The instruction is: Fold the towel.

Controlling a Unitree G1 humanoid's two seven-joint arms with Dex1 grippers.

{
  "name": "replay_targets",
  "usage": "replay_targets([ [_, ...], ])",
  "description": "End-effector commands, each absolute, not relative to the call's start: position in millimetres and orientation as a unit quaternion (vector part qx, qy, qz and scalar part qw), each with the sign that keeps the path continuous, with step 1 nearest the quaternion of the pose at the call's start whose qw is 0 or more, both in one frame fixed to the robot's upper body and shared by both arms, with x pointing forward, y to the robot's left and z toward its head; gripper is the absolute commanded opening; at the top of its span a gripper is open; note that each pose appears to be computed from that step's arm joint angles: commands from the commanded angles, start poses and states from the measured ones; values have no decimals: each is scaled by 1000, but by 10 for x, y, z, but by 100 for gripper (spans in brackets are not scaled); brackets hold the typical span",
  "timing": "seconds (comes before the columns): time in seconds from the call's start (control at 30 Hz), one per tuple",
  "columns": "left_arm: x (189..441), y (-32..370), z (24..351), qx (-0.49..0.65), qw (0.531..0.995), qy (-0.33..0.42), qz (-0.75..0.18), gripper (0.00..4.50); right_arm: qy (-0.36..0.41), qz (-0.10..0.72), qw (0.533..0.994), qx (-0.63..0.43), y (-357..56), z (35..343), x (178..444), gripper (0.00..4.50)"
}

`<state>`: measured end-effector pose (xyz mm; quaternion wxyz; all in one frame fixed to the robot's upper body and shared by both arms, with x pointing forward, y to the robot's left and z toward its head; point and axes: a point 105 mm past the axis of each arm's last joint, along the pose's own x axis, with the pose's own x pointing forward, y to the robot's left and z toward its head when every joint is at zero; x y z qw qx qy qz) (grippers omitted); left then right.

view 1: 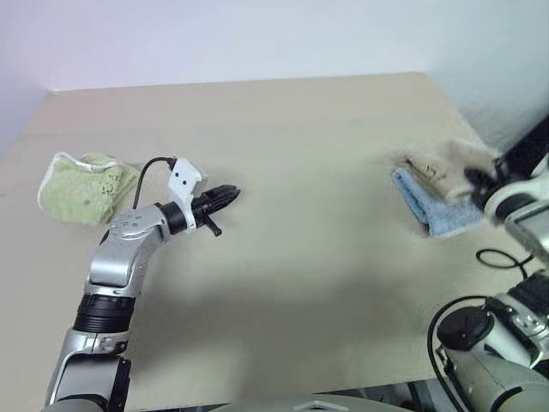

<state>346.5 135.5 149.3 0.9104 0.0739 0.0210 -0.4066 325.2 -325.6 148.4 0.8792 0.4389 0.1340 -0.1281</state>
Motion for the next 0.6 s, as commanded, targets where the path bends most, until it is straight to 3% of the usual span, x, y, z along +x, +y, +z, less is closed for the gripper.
replay_targets([
  [0.03, 3469, 1326, 1610, 86, 907, -3, -413, 47, 118, -142, 883, 432, -3320, 1571, 3208, 3],
  [0.1, 3465, 1321, 1602, 87, 906, -2, -415, 47, 118, -148, 886, 423, -3338, 1578, 3190, 3],
  [0.53, 3450, 1282, 1552, 80, 903, 4, -422, 47, 42, -122, 905, 405, -3318, 1933, 3080, 434],
  [0.6, 3454, 1283, 1546, 80, 902, 6, -424, 47, 30, -131, 906, 402, -3351, 1974, 3036, 446],
])
